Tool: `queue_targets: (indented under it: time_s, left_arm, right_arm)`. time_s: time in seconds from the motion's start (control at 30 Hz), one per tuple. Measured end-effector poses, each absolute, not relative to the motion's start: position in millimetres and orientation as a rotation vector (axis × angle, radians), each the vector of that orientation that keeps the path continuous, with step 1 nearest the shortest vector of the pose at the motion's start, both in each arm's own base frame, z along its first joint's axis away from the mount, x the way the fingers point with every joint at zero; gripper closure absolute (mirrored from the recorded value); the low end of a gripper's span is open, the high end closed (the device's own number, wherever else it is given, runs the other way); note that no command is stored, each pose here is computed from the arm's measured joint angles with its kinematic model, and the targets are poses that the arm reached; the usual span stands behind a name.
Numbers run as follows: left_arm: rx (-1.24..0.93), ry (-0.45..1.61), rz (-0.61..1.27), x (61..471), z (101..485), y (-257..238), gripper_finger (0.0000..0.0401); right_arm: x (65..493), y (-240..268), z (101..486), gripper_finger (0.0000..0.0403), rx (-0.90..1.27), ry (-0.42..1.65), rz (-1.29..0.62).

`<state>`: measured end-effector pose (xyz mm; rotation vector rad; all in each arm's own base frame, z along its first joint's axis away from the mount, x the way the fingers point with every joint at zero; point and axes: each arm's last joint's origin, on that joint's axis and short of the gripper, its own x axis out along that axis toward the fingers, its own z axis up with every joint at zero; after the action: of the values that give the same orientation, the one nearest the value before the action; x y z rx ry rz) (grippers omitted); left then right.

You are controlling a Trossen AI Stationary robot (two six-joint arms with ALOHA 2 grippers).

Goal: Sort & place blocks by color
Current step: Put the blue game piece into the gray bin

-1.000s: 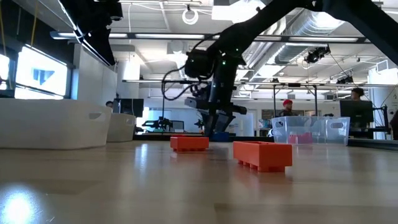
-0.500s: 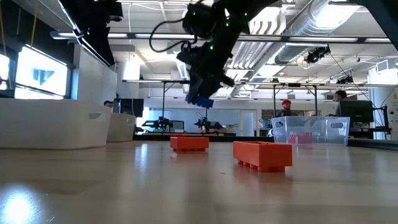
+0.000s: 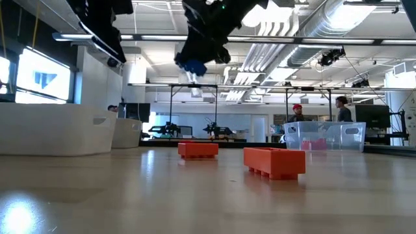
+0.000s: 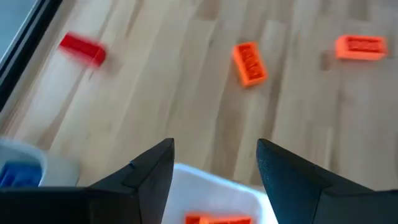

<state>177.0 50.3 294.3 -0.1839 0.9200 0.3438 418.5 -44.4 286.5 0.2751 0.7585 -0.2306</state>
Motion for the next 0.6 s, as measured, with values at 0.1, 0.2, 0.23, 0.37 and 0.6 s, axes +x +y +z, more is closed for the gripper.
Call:
queue_targets:
  time_s: [0.1, 0.2, 0.23, 0.37, 0.6]
  left_arm:
    - [-0.152, 0.881, 0.285, 180.6, 296.9, 50.0, 0.0189]
    - [-0.112, 0.838, 0.248, 184.2, 300.0, 50.3, 0.0189]
    - [-0.094, 0.824, 0.232, 185.4, 301.0, 50.4, 0.0189]
    - [-0.045, 0.777, 0.182, 188.9, 304.4, 50.4, 0.0189]
    - [-0.053, 0.717, 0.110, 192.7, 308.3, 49.2, 0.0189]
  right_arm:
    - [420.3, -35.3, 293.6, 0.0291, 0.253, 0.715, -0.158]
    - [422.8, -25.0, 299.3, 0.0291, 0.234, 0.671, -0.073]
    - [423.3, -21.2, 302.0, 0.0291, 0.229, 0.654, -0.042]
    - [425.9, -6.3, 309.4, 0.0291, 0.204, 0.594, 0.046]
    - [424.0, 14.2, 327.6, 0.0291, 0.092, 0.479, 0.091]
